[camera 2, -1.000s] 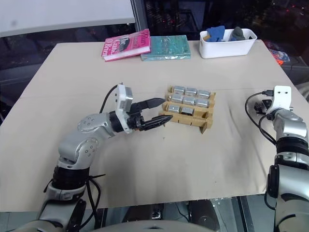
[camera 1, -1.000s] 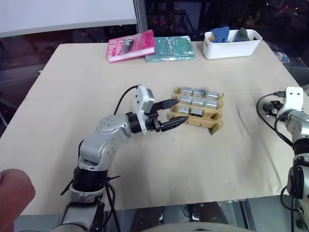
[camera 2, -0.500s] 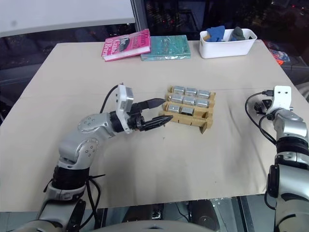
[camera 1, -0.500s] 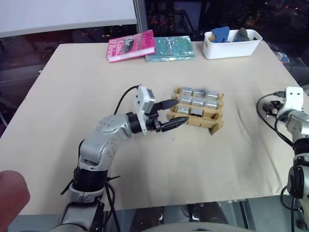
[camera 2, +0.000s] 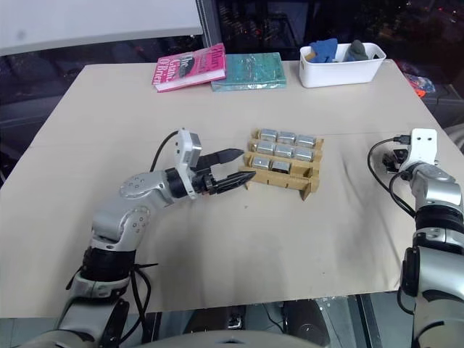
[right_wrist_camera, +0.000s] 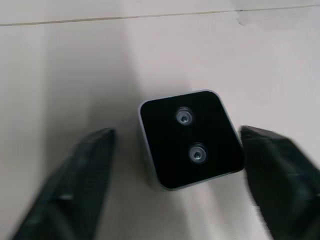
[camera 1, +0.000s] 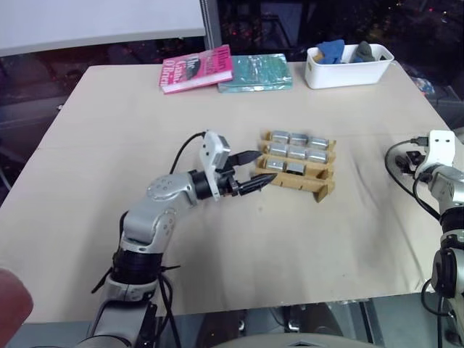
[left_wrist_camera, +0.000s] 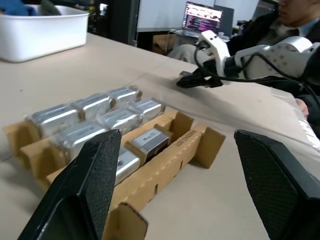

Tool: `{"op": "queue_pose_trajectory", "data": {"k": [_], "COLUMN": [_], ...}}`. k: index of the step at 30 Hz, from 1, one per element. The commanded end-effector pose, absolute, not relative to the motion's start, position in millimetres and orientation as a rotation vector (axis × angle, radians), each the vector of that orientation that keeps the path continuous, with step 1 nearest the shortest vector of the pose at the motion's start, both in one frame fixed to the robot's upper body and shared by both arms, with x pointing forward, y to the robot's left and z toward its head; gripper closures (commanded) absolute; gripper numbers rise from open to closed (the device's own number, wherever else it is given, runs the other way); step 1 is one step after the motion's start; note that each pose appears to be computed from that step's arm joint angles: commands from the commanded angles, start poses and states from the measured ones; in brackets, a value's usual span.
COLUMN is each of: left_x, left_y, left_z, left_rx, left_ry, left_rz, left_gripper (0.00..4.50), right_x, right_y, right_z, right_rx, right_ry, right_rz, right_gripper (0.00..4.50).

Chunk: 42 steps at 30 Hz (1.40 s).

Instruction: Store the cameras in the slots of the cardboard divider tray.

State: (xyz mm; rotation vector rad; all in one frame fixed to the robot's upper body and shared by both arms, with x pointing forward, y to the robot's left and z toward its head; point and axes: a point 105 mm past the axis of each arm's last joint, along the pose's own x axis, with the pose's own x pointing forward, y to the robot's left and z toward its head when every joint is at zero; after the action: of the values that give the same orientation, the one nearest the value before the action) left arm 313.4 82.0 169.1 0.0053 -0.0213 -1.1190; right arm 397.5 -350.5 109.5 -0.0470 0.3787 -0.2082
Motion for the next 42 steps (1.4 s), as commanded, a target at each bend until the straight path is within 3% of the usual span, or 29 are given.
{"op": "queue_pose_trajectory", "data": {"k": [1, 5, 9, 13, 19, 24, 34, 37, 40, 42], "left_x": [318.7, 324.9, 326.9, 320.4, 318.6, 321.5, 319.5, 320.3, 318.5, 318.3], "left_y": [85.7, 81.7, 71.2, 57.2, 37.8, 21.1, 9.8, 8.5, 8.4, 8.7], "left_z": [179.1, 181.5, 192.2, 206.8, 229.7, 233.7, 224.8, 224.9, 226.0, 227.9], "left_rx": [0.017, -0.012, -0.097, -0.282, -0.510, -0.603, -0.574, -0.583, -0.582, -0.581], "left_ry": [-0.070, -0.071, -0.072, 0.012, 0.204, 0.353, 0.451, 0.458, 0.467, 0.462], "left_rz": [-1.097, -1.102, -1.112, -1.201, -1.323, -1.346, -1.355, -1.362, -1.385, -1.391], "left_gripper": [0.75, 0.75, 0.75, 0.75, 0.75, 0.75, 0.75, 1.59, 3.01, 3.80], "right_x": [397.4, 391.7, 380.5, 351.2, 292.3, 274.1, 264.3, 263.2, 260.4, 258.9], "right_y": [-355.8, -351.9, -324.9, -260.0, -160.4, -121.4, -100.4, -96.3, -92.5, -92.9], "right_z": [131.3, 136.9, 160.0, 191.5, 215.1, 222.6, 233.1, 231.8, 228.8, 230.7], "right_rx": [-0.053, -0.078, -0.178, -0.284, -0.487, -0.615, -0.636, -0.633, -0.590, -0.571], "right_ry": [0.314, 0.299, 0.204, 0.046, -0.137, -0.252, -0.327, -0.323, -0.297, -0.297], "right_rz": [-0.211, -0.190, -0.052, 0.236, 0.618, 0.692, 0.701, 0.710, 0.758, 0.766], "right_gripper": [2.48, 2.59, 2.59, 2.59, 2.59, 2.59, 2.59, 2.59, 2.59, 1.55]}}
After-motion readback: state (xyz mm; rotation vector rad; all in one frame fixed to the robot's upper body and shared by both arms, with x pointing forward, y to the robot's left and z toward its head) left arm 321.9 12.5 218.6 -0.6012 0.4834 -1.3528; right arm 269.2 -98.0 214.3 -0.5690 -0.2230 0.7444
